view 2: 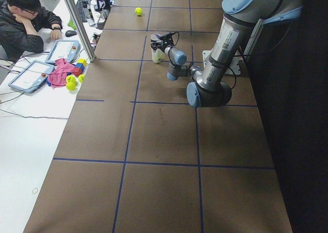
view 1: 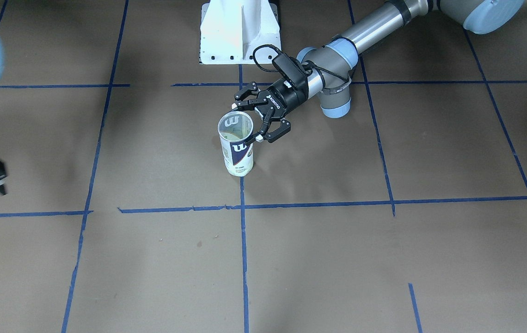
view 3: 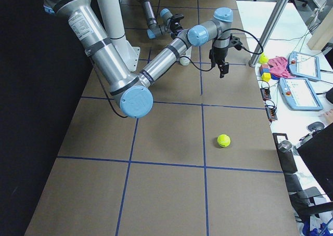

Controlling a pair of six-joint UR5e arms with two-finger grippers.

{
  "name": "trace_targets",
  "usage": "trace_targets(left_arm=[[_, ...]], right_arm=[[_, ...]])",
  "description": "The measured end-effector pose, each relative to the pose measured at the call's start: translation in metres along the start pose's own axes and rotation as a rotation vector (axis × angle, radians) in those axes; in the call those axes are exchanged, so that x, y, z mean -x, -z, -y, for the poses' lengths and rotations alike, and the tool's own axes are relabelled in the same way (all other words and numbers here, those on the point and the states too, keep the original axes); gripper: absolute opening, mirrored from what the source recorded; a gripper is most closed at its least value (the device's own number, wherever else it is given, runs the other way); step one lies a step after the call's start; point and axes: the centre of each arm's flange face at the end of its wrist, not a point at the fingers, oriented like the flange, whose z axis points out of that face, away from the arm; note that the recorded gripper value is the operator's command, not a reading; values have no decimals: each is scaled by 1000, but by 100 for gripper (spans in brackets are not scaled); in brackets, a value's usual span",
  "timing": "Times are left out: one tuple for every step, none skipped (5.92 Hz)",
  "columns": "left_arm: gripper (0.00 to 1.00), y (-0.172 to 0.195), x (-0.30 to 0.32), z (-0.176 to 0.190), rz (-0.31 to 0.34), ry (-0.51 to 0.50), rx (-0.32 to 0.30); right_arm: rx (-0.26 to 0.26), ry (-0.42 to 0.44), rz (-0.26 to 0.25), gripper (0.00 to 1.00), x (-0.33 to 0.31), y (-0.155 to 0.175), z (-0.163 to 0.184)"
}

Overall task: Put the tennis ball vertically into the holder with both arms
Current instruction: 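Move the right gripper to the second tennis ball and grasp it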

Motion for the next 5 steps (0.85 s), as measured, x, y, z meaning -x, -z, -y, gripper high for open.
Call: trace_targets(left_arm=[[80,0,0,0,5,0,-2],[80,0,0,0,7,0,-3],[80,0,0,0,8,0,-3],[80,0,0,0,9,0,-3],[80,0,0,0,9,0,-3]], right_arm=[[-28,43,-2,100,-58,-40,-12],[-41,75,-6,100,-95,-73,-30],[-44,90,-6,100,-113,-94,-48],[-49,94,-6,100,-121,-107,-64],[-54,93,-5,100,-123,-121,-76]])
